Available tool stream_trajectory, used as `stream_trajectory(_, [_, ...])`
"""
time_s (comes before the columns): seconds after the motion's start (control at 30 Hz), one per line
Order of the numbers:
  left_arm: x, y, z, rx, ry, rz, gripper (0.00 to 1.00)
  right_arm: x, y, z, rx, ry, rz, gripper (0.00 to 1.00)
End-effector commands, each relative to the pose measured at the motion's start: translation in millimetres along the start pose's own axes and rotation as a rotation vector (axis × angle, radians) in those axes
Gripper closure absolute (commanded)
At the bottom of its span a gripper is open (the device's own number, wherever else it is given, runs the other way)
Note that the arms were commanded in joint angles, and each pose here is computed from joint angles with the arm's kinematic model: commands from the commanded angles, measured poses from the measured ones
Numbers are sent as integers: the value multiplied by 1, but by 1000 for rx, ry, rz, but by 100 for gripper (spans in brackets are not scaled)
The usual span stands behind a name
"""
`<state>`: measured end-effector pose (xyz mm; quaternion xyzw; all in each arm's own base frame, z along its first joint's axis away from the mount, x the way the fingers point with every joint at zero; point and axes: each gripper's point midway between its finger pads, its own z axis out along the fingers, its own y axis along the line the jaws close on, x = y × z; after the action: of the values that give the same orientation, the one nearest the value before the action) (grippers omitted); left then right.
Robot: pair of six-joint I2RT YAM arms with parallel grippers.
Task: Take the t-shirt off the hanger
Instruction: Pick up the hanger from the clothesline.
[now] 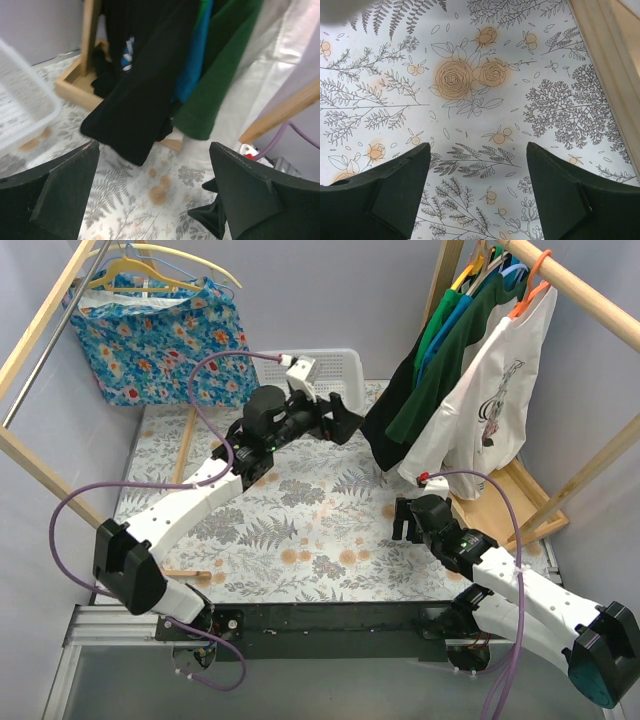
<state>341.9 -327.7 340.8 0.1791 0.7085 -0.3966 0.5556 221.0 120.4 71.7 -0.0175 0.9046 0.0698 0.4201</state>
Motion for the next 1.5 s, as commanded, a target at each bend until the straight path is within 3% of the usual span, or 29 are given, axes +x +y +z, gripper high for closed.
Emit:
stream_trajectory(0.0, [-29, -61, 18, 185, -48, 99, 8, -7, 7, -2, -35, -35, 45, 16])
stream_trajectory(0.27, [-79, -155, 11, 418, -241, 232, 15, -1, 6, 1, -24, -12, 32, 17])
stream_trajectory(0.5, [-89, -203, 26, 585, -272, 298, 14, 11, 7, 6, -29, 23, 28, 18])
stream_trajectory(0.77, [-75, -209, 100, 582, -278, 323, 21, 28, 7, 8, -50, 60, 36, 20])
stream_trajectory(1.0, [-91, -218, 133, 575, -397, 352, 25, 34, 7, 8, -66, 63, 41, 20])
stream_trajectory(1.23, [-92, -210, 156, 501, -472, 351, 31, 33, 4, 8, -54, 55, 32, 20])
stream_trajectory(1.47, [-100, -217, 157, 415, -558, 403, 46, 33, 5, 9, -57, 60, 26, 20])
